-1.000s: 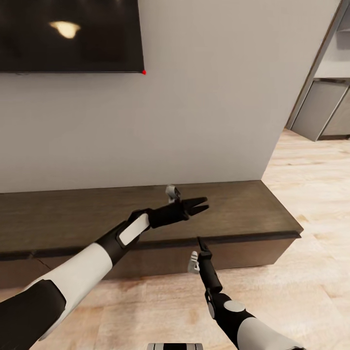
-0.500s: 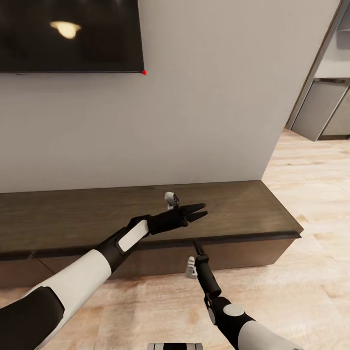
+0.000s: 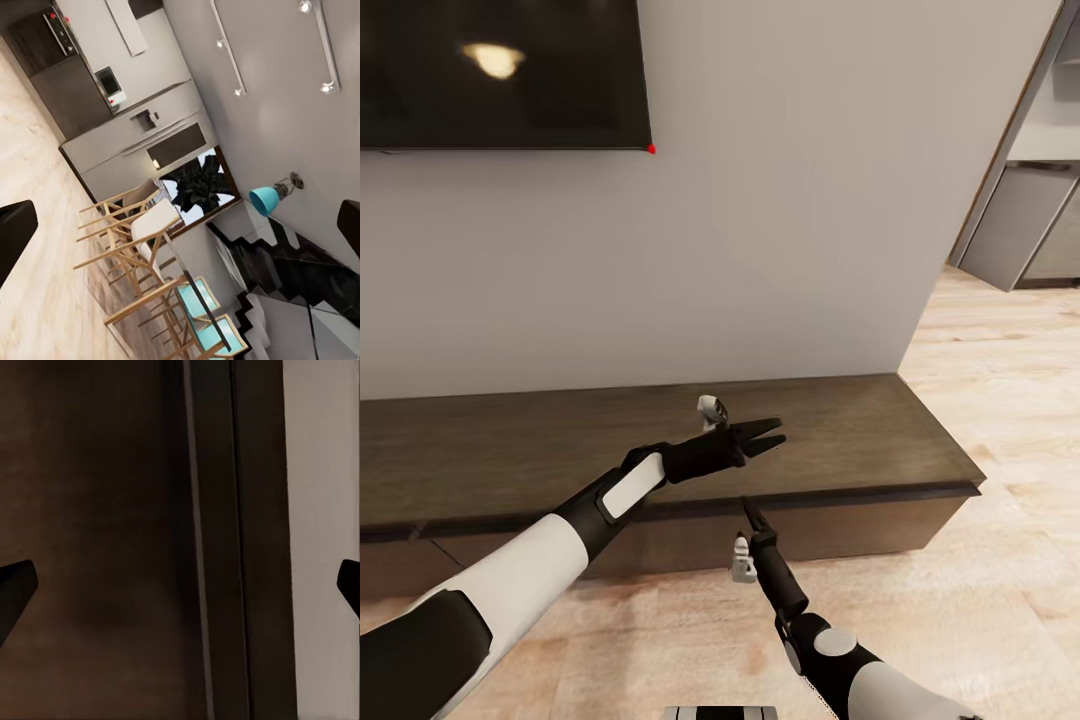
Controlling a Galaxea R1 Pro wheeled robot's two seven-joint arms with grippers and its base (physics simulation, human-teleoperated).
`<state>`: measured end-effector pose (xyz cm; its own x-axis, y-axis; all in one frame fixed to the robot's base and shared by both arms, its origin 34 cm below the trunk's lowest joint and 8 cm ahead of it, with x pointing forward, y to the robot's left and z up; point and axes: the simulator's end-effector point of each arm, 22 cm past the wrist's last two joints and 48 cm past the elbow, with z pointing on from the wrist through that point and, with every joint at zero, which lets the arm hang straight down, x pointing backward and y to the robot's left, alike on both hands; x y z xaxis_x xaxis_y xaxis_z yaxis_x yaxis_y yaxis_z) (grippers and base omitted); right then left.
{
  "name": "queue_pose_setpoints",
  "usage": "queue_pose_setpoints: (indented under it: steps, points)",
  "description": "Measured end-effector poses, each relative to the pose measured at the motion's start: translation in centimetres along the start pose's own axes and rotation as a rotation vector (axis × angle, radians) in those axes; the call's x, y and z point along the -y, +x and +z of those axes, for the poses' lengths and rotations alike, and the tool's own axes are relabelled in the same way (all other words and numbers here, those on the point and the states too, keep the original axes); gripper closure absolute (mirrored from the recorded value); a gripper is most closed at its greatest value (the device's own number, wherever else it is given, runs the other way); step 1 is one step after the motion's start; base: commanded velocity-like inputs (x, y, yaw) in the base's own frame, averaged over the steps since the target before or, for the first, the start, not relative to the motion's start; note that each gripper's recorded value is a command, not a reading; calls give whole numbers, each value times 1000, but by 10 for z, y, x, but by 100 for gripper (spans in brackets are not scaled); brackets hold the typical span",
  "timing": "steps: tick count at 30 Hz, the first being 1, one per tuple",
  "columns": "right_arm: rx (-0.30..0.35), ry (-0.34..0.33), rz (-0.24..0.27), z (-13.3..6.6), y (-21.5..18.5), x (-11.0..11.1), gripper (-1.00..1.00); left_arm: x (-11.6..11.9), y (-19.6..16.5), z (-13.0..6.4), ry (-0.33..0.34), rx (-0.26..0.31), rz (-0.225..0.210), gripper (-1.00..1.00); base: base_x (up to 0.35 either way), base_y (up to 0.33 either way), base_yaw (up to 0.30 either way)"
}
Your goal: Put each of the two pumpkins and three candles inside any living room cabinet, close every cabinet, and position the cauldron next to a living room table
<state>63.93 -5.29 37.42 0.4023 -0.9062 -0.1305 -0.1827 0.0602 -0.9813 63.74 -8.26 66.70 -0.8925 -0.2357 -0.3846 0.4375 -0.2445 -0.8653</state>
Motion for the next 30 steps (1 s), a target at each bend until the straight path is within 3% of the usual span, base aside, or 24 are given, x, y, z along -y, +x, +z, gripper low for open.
queue_pose_setpoints:
  steps: [27, 28, 30]
  points:
    - [-13, -8, 12, 2, -6, -2, -100, -2, 0, -2, -3, 4, -3, -100, 12, -6, 0]
    - [-14, -16, 13, 1, -6, -4, 100, -2, 0, -2, -4, 5, -3, -100, 0, 0, 0]
    - [-17, -29, 14, 2, -5, -7, 100, -2, 0, -2, -5, 5, -3, -100, 0, 0, 0]
